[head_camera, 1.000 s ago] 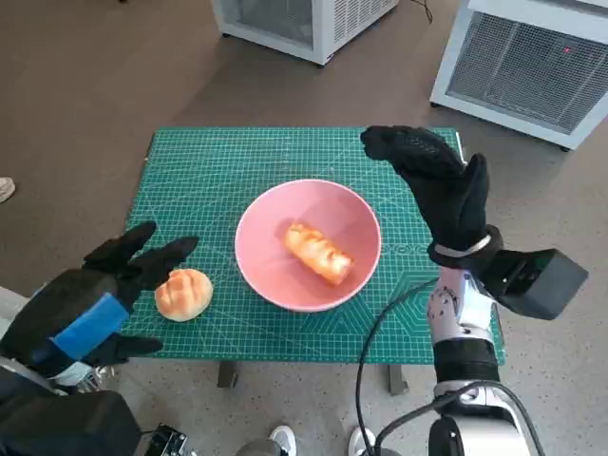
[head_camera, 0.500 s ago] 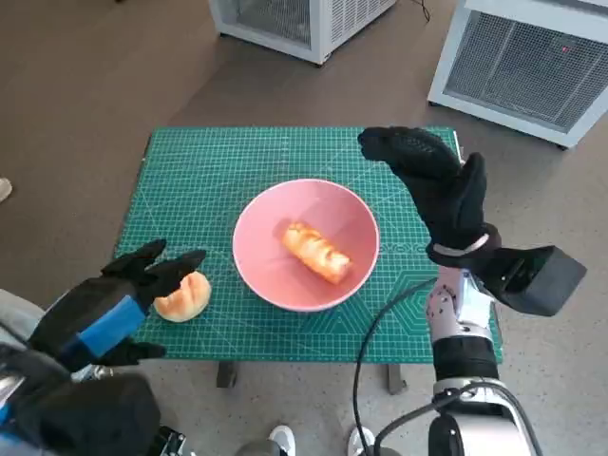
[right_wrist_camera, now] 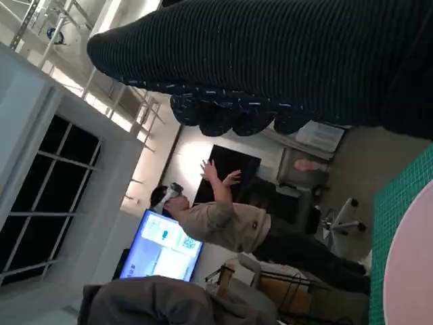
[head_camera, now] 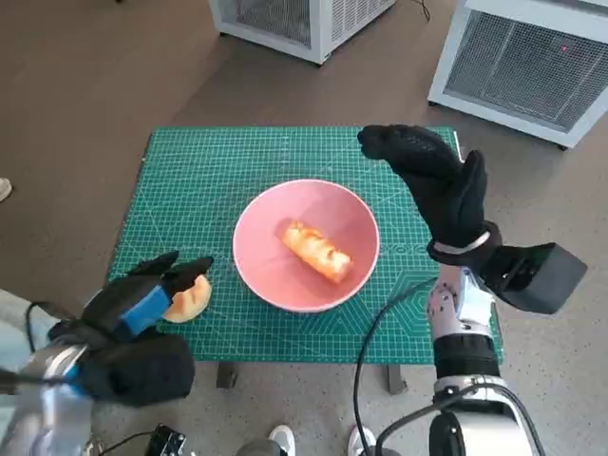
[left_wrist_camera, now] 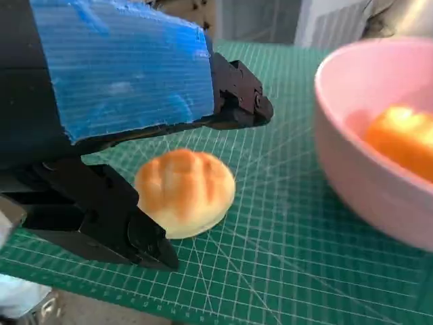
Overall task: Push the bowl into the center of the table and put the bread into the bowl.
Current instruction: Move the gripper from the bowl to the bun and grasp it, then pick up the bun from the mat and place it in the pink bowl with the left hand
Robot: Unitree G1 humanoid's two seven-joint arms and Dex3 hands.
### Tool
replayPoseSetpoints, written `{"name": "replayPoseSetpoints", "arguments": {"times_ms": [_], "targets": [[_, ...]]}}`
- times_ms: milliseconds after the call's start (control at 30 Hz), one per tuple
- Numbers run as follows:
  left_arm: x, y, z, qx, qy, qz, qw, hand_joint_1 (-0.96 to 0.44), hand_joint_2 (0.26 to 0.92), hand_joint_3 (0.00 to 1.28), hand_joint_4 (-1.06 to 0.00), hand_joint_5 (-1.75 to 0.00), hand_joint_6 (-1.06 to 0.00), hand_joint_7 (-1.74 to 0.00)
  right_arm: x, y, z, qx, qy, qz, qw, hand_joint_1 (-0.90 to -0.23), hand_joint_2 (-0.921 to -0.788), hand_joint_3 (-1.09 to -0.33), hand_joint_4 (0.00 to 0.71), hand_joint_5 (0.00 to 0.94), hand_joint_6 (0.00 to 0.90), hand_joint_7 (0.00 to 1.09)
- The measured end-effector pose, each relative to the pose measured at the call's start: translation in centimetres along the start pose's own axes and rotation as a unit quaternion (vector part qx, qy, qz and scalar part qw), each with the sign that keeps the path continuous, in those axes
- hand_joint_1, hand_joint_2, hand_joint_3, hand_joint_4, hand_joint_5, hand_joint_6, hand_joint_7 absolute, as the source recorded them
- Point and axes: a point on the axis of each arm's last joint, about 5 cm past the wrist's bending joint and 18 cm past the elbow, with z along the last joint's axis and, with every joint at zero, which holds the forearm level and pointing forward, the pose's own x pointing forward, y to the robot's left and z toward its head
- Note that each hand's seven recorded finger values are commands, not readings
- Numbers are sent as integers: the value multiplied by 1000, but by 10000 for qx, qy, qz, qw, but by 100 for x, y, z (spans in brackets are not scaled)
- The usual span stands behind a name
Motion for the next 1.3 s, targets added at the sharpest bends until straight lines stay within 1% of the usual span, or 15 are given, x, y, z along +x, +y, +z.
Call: {"name": "replayPoseSetpoints", "arguments": {"times_ms": [33, 233, 267, 300, 333, 367, 400, 433, 467, 500, 567, 700, 900, 1067, 1300], "targets": [[19, -12, -6, 10, 5, -3, 10000, 153, 798, 17, -325, -28, -428, -34, 0, 0, 0, -1, 0, -1, 10000, -683, -921, -751, 166, 4, -1, 588], [136, -80, -36, 172, 100, 20, 9998, 149, 843, 29, -506, -33, -598, -55, 0, -1, 2, -6, -2, 0, 10000, -680, -921, -753, 167, 5, -1, 590], [150, -87, -38, 208, 119, 25, 9997, 145, 861, 35, -570, -48, -656, -73, 1, -1, 3, -8, -4, 2, 10000, -678, -921, -753, 168, 5, -1, 591], [158, -91, -38, 252, 131, 36, 9996, 143, 868, 37, -593, -53, -677, -79, 2, -1, 3, -9, -6, 2, 10000, -678, -921, -753, 168, 5, -1, 592], [166, -94, -38, 302, 139, 51, 9994, 143, 887, 50, -680, -88, -740, -106, 2, -1, 4, -12, -8, 3, 10000, -678, -921, -753, 168, 5, -1, 592], [174, -95, -37, 338, 140, 68, 9993, 115, 894, 62, -679, -308, -701, -329, 2, -1, 5, -14, -10, -1, 10000, -678, -921, -754, 168, 5, -1, 593], [182, -95, -36, 370, 140, 87, 9992, 60, 907, 115, -643, -778, -591, -802, 2, -2, 6, -19, -11, -4, 10000, -679, -921, -754, 168, 5, -1, 593], [190, -95, -35, 404, 131, 112, 9990, 49, 910, 126, -637, -876, -568, -900, 3, -2, 7, -22, -12, -4, 10000, -679, -921, -755, 168, 5, -1, 593], [197, -95, -32, 450, 124, 141, 9988, 32, 914, 121, -653, -1007, -558, -1003, 3, -2, 8, -25, -14, -2, 10000, -679, -921, -755, 168, 5, -1, 594], [201, -94, -30, 494, 112, 173, 9986, 26, 915, 120, -659, -1053, -555, -1040, 4, -2, 8, -26, -16, -1, 10000, -679, -921, -755, 168, 5, -1, 594], [207, -91, -27, 564, 83, 226, 9981, 13, 918, 93, -691, -1152, -582, -1085, 4, -2, 10, -29, -19, 1, 10000, -679, -921, -755, 168, 5, -1, 594], [209, -89, -33, 655, 5, 286, 9974, 5, 912, 77, -714, -1194, -625, -1090, 0, -3, 12, -37, -19, 1, 10000, -679, -921, -756, 168, 5, -1, 594], [198, -58, -50, 685, -48, 335, 9971, 4, 911, 71, -715, -1188, -639, -1106, -3, -2, 15, -47, -27, 2, 10000, -679, -921, -756, 167, 4, -1, 594], [162, 23, -47, 613, -81, 522, 9967, 3, 915, 54, -723, -1171, -650, -1105, -14, -1, 12, -43, -15, -8, 10000, -679, -921, -755, 168, 4, -1, 594], [97, 167, 7, 523, -186, 863, 9947, 4, 916, 33, -751, -1117, -663, -1114, -15, -1, 12, -42, -14, -9, 10000, -676, -921, -753, 169, 5, -1, 595]]}}
